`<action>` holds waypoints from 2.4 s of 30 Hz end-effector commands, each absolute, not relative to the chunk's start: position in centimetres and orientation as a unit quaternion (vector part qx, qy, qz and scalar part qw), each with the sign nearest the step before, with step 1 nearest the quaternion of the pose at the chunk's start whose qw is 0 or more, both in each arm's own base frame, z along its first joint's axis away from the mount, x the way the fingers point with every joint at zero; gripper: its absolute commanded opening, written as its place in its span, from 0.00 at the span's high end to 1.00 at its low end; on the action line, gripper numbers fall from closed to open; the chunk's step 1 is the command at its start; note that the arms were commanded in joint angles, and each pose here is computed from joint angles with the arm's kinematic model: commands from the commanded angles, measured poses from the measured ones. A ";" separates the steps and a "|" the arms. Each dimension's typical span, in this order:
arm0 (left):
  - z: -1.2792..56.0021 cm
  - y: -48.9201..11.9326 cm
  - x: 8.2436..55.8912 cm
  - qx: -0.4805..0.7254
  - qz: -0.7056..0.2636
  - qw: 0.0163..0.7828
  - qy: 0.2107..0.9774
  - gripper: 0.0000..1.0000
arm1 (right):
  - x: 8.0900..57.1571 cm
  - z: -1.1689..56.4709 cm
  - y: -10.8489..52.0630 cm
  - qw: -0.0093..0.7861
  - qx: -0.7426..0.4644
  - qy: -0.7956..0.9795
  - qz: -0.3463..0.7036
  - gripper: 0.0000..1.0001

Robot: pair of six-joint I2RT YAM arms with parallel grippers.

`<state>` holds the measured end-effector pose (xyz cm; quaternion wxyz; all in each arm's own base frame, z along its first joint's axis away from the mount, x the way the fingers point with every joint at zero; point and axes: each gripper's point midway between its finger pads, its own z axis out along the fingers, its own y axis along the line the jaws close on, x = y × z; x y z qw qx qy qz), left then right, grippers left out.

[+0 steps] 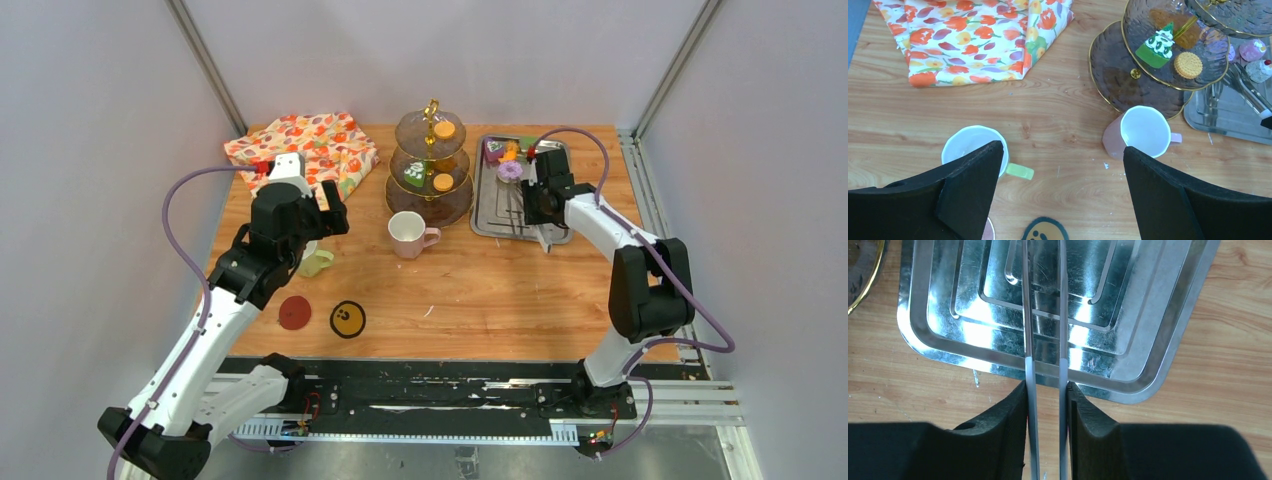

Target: Serve the afternoon tea

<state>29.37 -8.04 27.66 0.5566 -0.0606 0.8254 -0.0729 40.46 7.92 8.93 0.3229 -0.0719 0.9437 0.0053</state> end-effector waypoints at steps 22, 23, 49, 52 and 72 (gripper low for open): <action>28.1 -8.3 29.9 -0.060 -0.072 0.563 0.821 0.05 | 40.2 14.6 6.3 0.377 -0.032 0.926 0.007 0.69; 28.1 -8.2 29.9 -0.060 -0.073 0.564 0.821 0.05 | 40.3 14.8 6.4 0.376 -0.028 0.926 0.014 0.68; 28.0 -7.9 30.0 -0.059 -0.061 0.565 0.820 0.05 | 47.4 15.6 6.3 0.363 0.030 0.928 0.084 0.61; 27.9 -7.8 30.1 -0.058 -0.058 0.565 0.821 0.05 | 47.0 14.7 6.1 0.348 0.029 0.933 0.084 0.60; 27.8 -7.7 30.1 -0.058 -0.054 0.565 0.821 0.05 | 46.4 13.6 5.8 0.319 0.058 0.934 0.150 0.99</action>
